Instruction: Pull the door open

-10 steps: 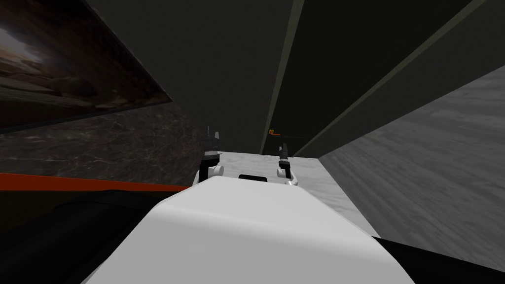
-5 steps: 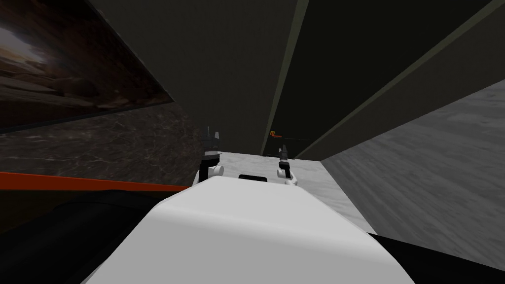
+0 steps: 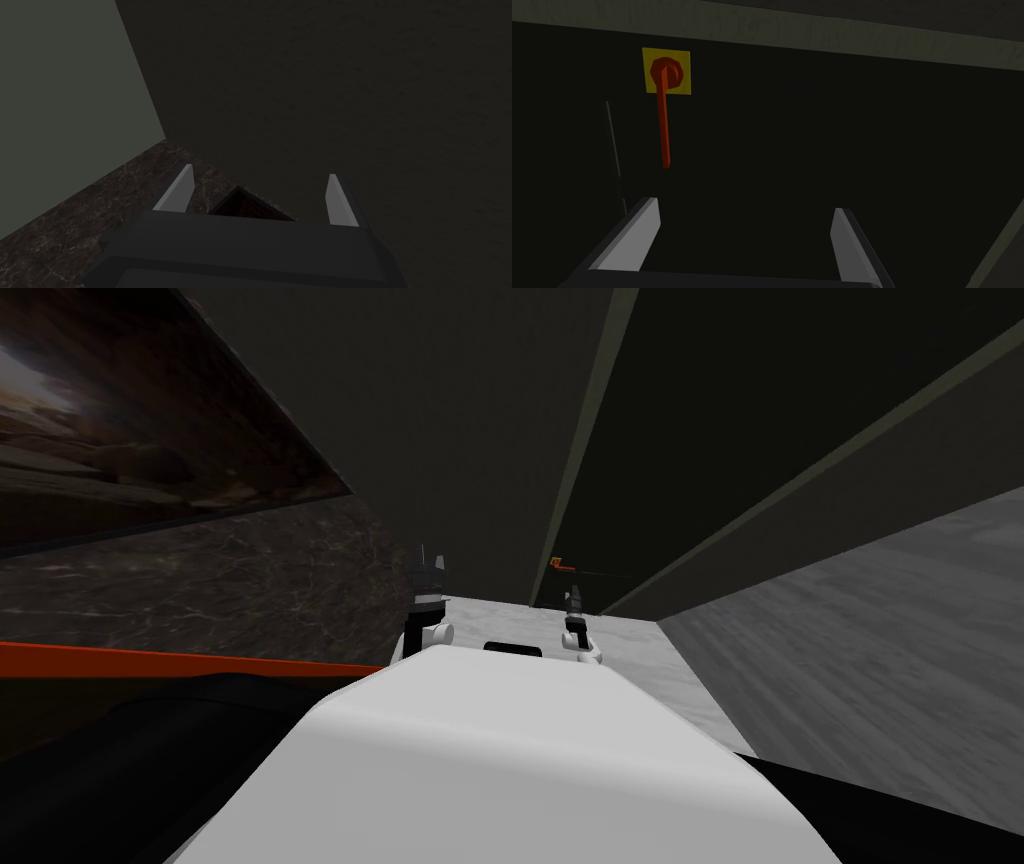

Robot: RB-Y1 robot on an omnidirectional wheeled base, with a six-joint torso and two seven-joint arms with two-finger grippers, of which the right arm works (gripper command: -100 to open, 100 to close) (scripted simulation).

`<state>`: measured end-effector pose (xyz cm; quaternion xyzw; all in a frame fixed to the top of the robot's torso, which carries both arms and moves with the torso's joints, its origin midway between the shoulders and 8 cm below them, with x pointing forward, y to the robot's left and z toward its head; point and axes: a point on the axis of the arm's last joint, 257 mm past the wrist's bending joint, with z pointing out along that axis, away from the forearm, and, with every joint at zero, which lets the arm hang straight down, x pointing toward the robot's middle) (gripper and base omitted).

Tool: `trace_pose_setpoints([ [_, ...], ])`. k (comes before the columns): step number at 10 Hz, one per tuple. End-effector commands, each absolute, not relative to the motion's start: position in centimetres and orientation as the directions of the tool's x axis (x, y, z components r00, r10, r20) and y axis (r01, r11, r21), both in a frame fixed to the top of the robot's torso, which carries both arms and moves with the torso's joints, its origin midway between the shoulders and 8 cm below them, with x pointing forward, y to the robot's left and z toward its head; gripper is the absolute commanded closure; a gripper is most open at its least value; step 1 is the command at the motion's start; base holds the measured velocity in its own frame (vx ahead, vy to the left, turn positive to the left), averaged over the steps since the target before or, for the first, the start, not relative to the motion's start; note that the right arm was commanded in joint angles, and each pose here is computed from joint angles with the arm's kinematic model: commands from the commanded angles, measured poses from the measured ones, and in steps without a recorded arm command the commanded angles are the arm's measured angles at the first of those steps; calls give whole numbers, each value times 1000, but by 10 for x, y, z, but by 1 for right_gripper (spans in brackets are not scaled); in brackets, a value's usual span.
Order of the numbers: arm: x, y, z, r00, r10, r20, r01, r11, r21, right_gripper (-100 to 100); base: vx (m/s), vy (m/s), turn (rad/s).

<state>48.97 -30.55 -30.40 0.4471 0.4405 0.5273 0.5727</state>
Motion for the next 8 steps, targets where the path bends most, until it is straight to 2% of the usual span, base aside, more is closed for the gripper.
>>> trace_pose_setpoints([
  [1, 489, -310, -316, 61, 998, -29, -184, 40, 982, -100, 61, -29, 57],
  [8, 490, -323, -353, 80, 997, -15, -99, 23, 995, -100, 74, -19, 51],
])
